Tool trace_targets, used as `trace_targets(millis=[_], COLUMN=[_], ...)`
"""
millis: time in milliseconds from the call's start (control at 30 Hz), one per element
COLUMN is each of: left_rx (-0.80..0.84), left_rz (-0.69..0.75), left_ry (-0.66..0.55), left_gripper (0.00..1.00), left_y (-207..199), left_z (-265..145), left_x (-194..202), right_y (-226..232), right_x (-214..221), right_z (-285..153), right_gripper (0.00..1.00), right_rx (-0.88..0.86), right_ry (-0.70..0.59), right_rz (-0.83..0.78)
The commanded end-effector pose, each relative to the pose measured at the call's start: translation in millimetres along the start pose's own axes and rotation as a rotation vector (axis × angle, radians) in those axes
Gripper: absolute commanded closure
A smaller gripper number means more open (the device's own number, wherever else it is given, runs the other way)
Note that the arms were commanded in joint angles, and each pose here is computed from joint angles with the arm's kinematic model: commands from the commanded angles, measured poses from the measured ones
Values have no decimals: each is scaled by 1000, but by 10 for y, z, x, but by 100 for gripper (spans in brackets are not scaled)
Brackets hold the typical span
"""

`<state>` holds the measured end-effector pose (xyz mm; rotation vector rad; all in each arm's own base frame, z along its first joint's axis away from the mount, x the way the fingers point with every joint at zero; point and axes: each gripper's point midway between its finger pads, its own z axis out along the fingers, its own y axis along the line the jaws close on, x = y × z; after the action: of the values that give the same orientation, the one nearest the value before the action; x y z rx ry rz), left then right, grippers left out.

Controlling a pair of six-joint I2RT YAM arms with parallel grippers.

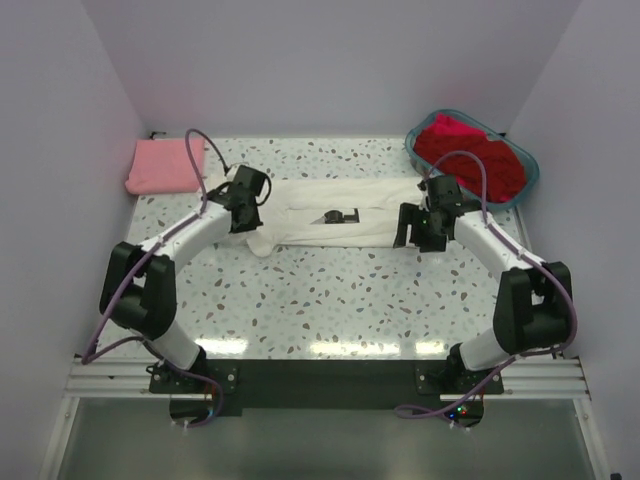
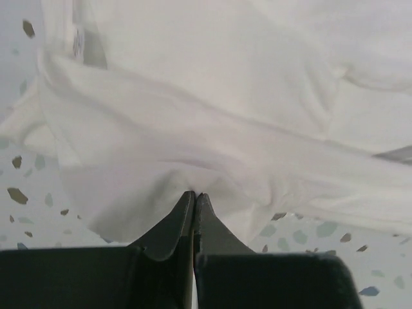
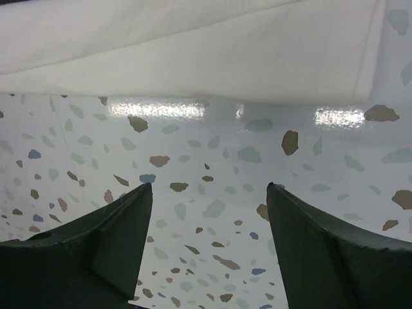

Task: Fold and stack the t-shirts
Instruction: Fold the tshirt

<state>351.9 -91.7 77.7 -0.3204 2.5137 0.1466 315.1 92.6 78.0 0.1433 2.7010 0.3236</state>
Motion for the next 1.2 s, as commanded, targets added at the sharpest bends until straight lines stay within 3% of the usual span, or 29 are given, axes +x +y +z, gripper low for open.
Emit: trace_targets(millis=[0,333,500,733,833,867,967,1067,1167], left_rx=[-27,-50,-40,-49,-34,-34,-33,-14,-21], left_rz=[14,-39,-81,-139,-139,-139,-163,-207,-265], left_ry=[-126,-293,-329,-293,-262,-254,-245,-272,-280], left_gripper=[100,100,100,100,81,64,36,25,22], left_y=[-47,-209,-266,-225,-259,-257,-212,-132,69], left_z=[-68,379,594,907,962,963,820,538,292], left_x=[-569,-1719,-1927,-1862,-1779,-1756,-1727,-1721,-1605], right_y=[74,372,497,603,569,552,464,506,624], right_x=[-20,-389,-641,-795,-821,-829,-847,-856,-831], right_z=[-131,-95,-23,139,227,243,308,382,460], right_gripper=[25,24,23,24,26,27,33,42,51], right_rx=[-36,-132,-148,-159,-130,-121,-73,-89,-104], right_ry=[-27,-78,-110,-110,-105,-107,-116,-119,-112], right_rz=[-26,-30,-49,-69,-79,-83,-77,-69,-83])
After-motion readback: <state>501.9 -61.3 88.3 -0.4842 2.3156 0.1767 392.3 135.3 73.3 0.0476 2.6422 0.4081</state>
